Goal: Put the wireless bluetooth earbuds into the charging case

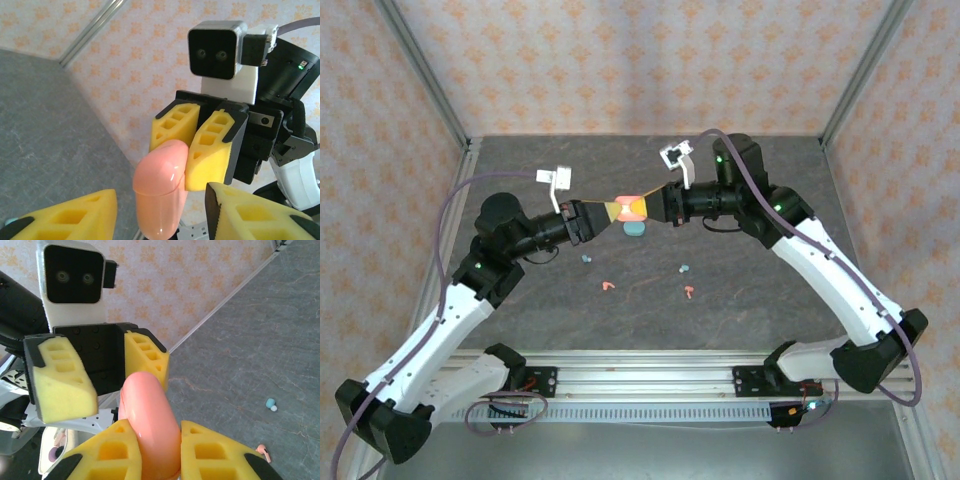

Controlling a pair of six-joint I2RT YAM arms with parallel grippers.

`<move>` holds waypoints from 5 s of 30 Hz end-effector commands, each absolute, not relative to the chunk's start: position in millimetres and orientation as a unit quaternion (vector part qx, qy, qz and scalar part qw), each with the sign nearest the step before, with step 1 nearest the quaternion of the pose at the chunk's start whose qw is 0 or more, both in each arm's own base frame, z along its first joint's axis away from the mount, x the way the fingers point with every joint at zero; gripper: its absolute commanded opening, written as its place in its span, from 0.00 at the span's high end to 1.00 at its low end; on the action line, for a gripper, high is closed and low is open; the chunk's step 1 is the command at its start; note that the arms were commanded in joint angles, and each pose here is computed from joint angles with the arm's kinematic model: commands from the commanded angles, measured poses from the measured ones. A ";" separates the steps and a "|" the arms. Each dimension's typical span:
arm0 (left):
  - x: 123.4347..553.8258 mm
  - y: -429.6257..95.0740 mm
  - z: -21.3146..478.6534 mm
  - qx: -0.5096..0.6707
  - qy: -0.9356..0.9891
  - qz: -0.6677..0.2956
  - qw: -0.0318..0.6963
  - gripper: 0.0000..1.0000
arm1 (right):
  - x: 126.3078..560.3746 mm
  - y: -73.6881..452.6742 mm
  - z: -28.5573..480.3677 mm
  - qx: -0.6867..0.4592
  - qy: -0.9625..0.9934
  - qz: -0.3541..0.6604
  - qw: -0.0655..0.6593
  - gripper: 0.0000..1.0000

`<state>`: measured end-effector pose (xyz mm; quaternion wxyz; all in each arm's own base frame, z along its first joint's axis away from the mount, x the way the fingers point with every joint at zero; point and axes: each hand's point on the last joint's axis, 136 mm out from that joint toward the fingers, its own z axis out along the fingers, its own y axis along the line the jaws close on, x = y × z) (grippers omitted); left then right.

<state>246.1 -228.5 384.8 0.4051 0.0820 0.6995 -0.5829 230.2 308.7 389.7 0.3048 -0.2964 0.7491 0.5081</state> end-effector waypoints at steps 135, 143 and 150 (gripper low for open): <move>153.8 -75.4 275.4 0.070 0.789 -0.219 0.570 1.00 | 264.8 399.8 66.9 -0.386 0.922 0.018 -0.006 0.51; 153.6 -76.1 274.0 0.068 0.787 -0.224 0.570 1.00 | 259.2 399.0 52.2 -0.389 0.921 0.015 -0.026 0.48; 158.7 -79.7 271.3 0.067 0.786 -0.229 0.570 1.00 | 252.8 397.5 43.3 -0.387 0.921 0.018 -0.041 0.49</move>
